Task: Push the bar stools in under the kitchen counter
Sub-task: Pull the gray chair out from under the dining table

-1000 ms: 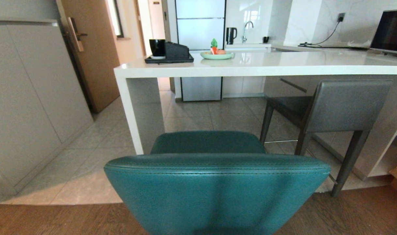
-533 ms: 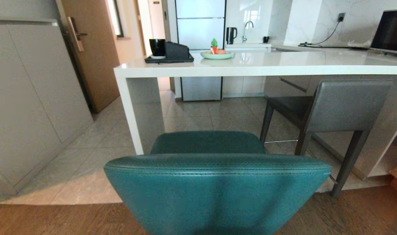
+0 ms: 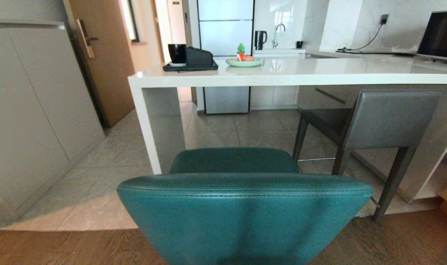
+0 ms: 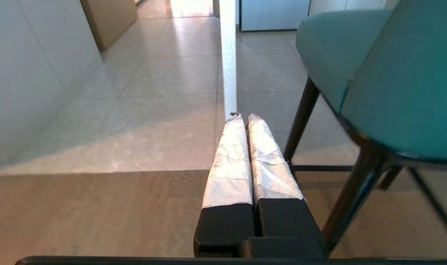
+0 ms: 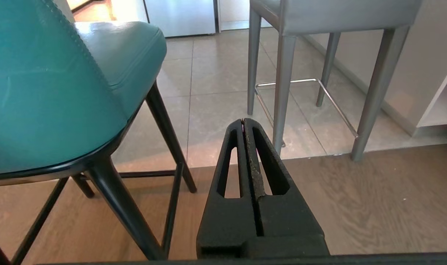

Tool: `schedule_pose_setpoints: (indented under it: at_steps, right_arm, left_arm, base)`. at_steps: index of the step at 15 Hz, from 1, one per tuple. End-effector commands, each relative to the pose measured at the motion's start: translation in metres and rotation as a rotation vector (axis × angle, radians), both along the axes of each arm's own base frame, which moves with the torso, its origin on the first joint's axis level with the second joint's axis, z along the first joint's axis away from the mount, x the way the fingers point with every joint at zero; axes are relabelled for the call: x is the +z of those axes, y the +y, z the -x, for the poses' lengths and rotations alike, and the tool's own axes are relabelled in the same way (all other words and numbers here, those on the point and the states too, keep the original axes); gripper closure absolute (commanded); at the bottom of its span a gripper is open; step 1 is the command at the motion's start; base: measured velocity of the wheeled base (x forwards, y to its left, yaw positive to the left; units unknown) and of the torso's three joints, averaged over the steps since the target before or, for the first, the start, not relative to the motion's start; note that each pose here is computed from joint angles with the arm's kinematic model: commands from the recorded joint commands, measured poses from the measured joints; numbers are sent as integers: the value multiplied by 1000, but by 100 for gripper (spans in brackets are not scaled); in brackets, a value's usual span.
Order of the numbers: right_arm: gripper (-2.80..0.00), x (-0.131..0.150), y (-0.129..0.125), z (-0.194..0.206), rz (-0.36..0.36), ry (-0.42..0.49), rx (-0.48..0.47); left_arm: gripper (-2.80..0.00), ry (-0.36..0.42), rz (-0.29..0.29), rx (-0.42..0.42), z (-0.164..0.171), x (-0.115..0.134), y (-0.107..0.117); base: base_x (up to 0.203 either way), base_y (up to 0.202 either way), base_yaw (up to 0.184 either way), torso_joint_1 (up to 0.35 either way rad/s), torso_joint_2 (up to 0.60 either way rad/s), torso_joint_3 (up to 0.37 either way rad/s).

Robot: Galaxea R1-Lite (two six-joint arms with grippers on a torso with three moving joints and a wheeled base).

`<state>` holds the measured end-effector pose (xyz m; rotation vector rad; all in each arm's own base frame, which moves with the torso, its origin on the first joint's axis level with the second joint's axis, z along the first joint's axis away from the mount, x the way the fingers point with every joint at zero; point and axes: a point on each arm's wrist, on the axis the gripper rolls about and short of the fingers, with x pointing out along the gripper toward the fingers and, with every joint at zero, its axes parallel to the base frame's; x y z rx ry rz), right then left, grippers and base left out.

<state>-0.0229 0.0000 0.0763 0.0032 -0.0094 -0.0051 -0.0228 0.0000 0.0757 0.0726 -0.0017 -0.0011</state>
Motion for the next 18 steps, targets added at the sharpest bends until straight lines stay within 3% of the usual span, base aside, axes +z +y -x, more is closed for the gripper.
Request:
schedule_pose_setpoints:
  at_steps: [1,3,4,15,18]
  right_arm:
    - [0,-2,0,-1,8,6,-1]
    - [0,-2,0,-1,107,14,15]
    - [0,-3,1,-1,143,14,40]
    - [0,-3,1,-1,116,16,30]
    - [0,-2,1,0,120,15,32]
  left_arm:
    - [0,4,-24,-37,0,0,-1]
    - [0,27,34,-18,1,0,0]
    - [0,34,33,-15,1,-1,0]
    - [0,32,69,10,1,0,0]
    - [0,144,2,-22,5,-1,-1]
  base:
    - [0,0,0,0,0,0]
    - [0,0,0,0,0,0]
    - [0,0,0,0,0,0]
    - [0,0,0,0,0,0]
    - [0,0,0,0,0,0]
